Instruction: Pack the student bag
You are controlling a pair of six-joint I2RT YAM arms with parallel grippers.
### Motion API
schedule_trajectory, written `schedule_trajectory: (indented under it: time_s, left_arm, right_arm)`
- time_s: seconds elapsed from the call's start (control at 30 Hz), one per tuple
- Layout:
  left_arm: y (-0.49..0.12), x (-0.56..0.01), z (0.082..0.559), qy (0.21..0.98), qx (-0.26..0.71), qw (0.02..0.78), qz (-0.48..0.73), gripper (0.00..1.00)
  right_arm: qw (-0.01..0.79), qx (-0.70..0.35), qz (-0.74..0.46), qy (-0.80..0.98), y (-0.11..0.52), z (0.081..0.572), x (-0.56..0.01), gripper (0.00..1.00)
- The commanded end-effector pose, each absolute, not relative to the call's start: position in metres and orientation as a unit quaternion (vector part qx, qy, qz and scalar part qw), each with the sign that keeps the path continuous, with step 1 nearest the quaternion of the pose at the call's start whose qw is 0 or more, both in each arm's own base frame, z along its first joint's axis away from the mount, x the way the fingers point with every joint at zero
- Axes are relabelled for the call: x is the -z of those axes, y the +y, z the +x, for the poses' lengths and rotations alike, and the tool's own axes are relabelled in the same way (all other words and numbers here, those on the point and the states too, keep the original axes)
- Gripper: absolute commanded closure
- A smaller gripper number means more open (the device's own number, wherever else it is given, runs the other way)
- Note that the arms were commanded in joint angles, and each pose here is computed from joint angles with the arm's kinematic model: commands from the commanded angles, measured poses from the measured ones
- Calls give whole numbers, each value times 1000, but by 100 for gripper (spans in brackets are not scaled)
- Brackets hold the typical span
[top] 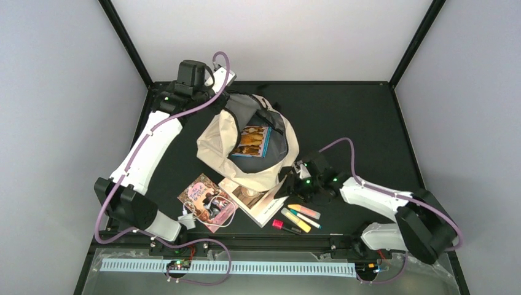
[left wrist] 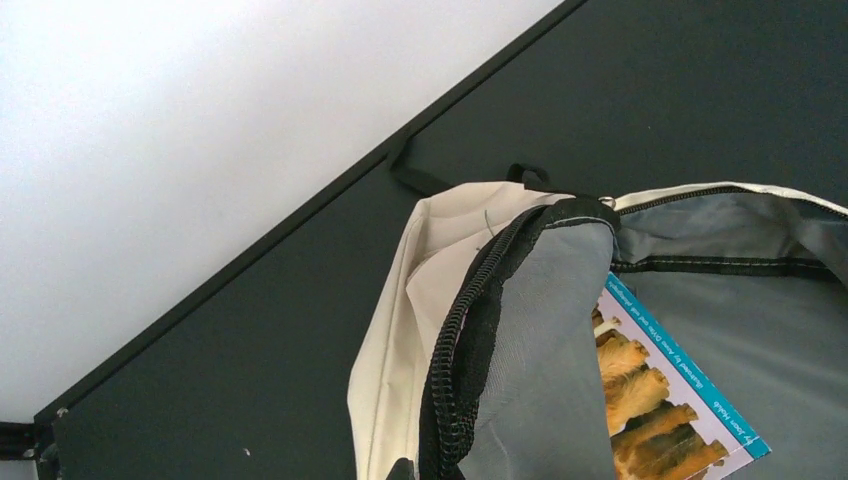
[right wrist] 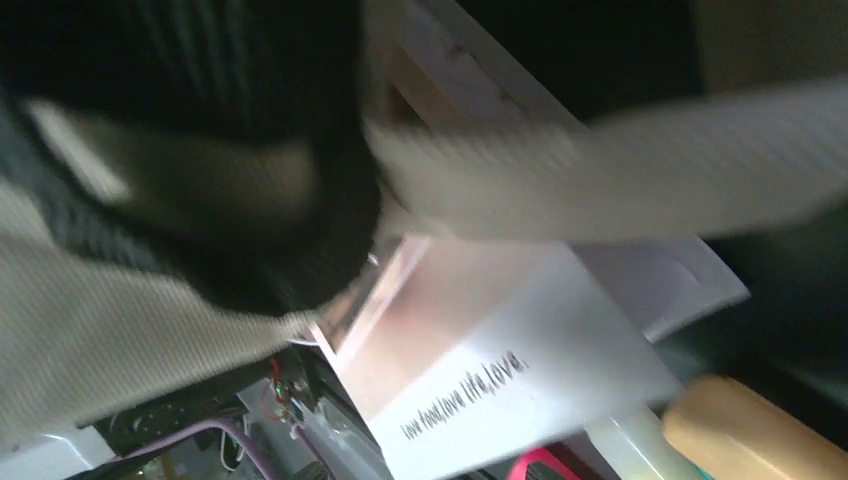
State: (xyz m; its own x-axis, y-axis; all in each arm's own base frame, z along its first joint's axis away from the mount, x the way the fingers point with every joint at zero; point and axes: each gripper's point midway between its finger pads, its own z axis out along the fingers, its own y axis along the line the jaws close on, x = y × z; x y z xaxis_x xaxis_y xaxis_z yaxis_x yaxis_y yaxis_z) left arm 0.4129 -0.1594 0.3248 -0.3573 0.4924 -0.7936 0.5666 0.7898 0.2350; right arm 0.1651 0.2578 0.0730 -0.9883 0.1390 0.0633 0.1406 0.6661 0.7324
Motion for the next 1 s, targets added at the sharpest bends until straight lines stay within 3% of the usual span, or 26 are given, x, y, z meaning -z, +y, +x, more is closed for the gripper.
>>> schedule_trajectory:
  time_s: [0.0, 0.17, 0.4, 0.5, 0.67, 0.97]
  left_arm:
    - [-150, -365, 408, 799, 38, 520, 301, 98]
    - [-151, -371, 406, 796, 46, 522, 303, 98]
    - [-155, -369, 405, 797, 56, 516, 309, 98]
    - [-150, -356, 409, 804, 44, 505, 310, 98]
    - [-146, -346, 410, 810, 48, 499, 305, 99]
    - [-147, -357, 402, 806, 57, 507, 300, 98]
  right_arm:
    - [-2, 449, -81, -890, 282, 185, -89, 48]
    - [30, 437, -95, -894, 283, 188, -72, 48]
    - [-45, 376, -68, -923, 260, 219, -93, 46]
    - [-17, 368, -81, -926, 242, 197, -84, 45]
    - [8, 386, -148, -911, 221, 162, -61, 44]
    - [-8, 431, -140, -891, 252, 196, -64, 46]
